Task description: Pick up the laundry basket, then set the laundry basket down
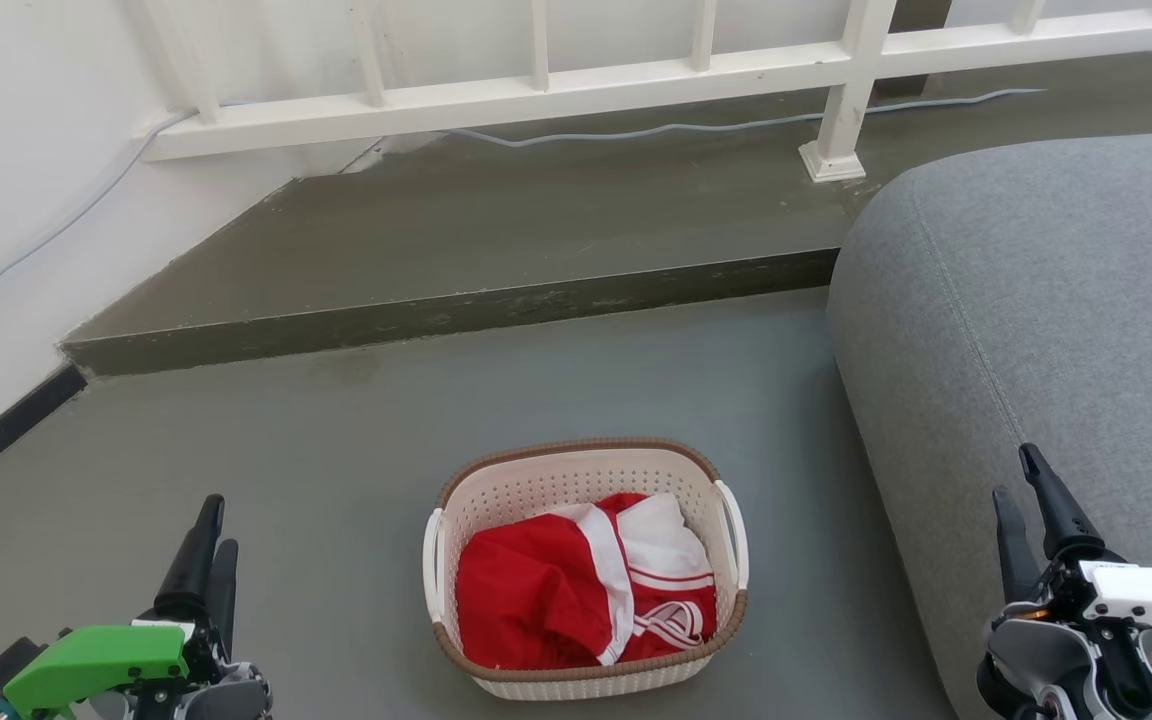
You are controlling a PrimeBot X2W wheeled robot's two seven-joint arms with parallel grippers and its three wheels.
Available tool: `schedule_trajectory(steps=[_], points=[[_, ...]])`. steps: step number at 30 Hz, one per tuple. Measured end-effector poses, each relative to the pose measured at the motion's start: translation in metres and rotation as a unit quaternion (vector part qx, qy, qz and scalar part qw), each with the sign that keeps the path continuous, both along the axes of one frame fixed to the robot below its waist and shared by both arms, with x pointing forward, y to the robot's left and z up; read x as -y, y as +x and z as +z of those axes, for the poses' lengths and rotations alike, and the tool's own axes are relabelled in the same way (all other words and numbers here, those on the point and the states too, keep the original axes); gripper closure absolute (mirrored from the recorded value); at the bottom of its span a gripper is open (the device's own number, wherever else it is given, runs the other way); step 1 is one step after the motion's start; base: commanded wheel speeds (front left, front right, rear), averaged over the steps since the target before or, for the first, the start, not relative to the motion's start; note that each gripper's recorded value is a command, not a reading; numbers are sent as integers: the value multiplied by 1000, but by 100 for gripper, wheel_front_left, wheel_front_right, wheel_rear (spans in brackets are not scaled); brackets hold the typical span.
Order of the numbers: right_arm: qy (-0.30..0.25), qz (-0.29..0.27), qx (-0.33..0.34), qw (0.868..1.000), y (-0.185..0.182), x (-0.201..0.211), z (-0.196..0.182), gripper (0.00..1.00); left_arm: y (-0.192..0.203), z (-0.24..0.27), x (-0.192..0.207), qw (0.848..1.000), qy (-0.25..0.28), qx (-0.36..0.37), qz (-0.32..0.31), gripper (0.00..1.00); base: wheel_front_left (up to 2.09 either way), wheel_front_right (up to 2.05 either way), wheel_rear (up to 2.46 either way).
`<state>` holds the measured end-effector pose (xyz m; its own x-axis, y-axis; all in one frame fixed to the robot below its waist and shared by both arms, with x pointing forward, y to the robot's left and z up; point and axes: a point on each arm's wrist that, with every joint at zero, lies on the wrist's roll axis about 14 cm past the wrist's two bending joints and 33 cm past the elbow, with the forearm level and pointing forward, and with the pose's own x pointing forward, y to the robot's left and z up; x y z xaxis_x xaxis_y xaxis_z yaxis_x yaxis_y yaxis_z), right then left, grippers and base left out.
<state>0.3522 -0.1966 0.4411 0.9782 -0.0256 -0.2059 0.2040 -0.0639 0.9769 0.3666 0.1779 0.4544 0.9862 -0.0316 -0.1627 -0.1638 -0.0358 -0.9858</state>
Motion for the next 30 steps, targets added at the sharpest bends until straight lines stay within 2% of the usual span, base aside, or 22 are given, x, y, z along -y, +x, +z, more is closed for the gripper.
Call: schedule_trajectory(steps=[13, 21, 26, 30], points=[[-15, -1, 17, 1000, 5, -5, 11, 0, 3, 8, 0, 1000, 10, 12, 10, 0, 0, 0, 0], [-37, 6, 32, 999, 11, -10, 21, 0, 5, 14, 3, 999, 37, 21, 6, 0, 0, 0, 0], [-78, 20, 42, 996, 14, -12, 29, 0, 6, 16, 4, 998, 51, 25, 5, 0, 0, 0, 0], [-101, 29, 50, 993, 16, -17, 33, 0, 7, 18, 7, 996, 83, 30, -4, 0, 0, 0, 0]])
